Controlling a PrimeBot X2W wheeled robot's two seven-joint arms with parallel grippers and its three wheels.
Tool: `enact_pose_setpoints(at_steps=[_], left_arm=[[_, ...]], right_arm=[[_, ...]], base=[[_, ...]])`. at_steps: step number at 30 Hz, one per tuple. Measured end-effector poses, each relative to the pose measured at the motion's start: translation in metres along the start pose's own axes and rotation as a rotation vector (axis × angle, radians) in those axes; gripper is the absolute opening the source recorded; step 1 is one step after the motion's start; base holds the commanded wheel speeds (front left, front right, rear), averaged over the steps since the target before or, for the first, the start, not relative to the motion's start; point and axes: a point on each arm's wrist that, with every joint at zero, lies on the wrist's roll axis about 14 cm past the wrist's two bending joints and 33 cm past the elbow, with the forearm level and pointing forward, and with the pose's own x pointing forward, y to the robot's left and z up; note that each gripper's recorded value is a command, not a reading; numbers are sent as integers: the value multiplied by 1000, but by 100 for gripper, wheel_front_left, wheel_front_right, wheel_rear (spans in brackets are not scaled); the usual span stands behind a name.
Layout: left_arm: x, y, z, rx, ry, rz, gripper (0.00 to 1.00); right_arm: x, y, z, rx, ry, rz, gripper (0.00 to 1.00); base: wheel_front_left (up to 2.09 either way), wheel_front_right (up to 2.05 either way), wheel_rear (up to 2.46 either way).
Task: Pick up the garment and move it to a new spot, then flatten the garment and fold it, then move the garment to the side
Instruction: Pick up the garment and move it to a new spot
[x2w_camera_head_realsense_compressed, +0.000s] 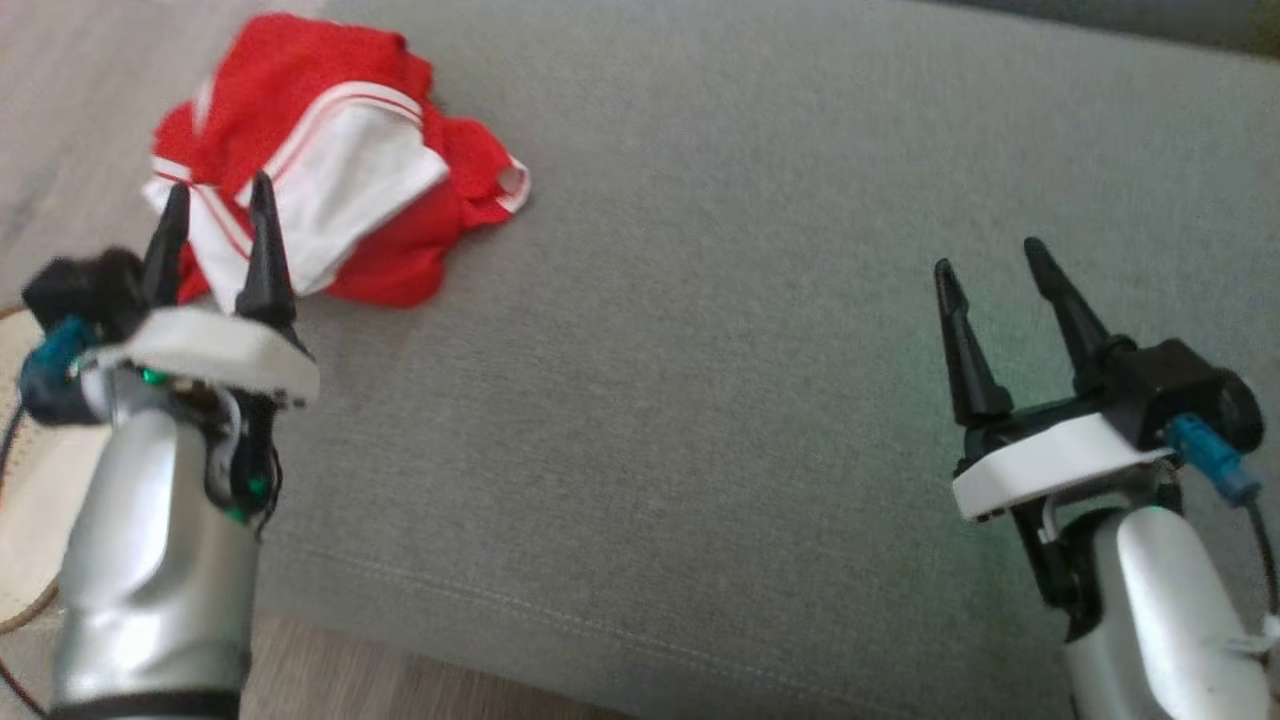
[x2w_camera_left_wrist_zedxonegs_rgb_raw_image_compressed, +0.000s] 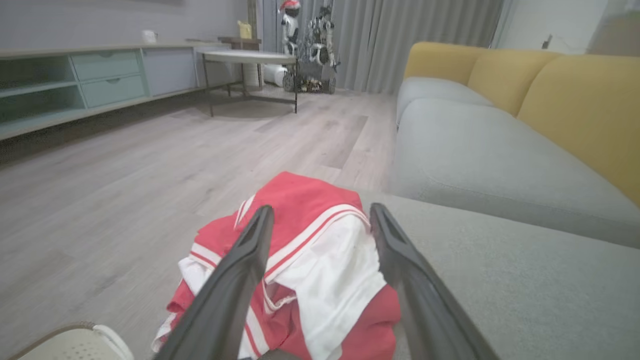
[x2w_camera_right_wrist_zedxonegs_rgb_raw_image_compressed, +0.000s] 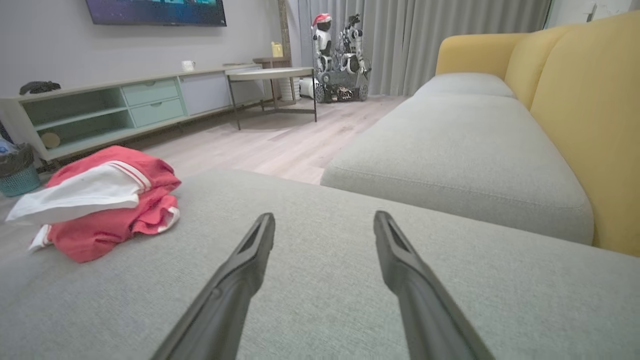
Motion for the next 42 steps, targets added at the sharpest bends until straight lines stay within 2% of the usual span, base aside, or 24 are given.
enact_pose_setpoints(at_steps=[9, 16, 18, 19, 28, 35, 42], left_arm=[[51, -10, -67, 31, 256, -32, 100], [60, -12, -115, 36, 474, -14, 100], [63, -12, -116, 34, 478, -10, 23], [65, -11, -114, 35, 466, -7, 0], [95, 10, -27, 43, 186, 19, 0], [91, 10, 62, 48, -72, -3, 0], [38, 10, 64, 44, -135, -29, 0]], right_arm=[[6, -31, -31, 20, 69, -51, 100], [7, -46, -47, 19, 110, -74, 100], [7, -47, -49, 22, 114, -74, 100], [7, -47, -50, 23, 116, -73, 100], [6, -43, -29, 6, 68, -71, 100], [-7, -44, 6, 3, -23, -111, 100], [-49, -52, 19, -2, -41, -187, 100]], base=[[0, 0, 0], [0, 0, 0], [0, 0, 0], [0, 0, 0], [0, 0, 0], [0, 0, 0], [0, 0, 0]])
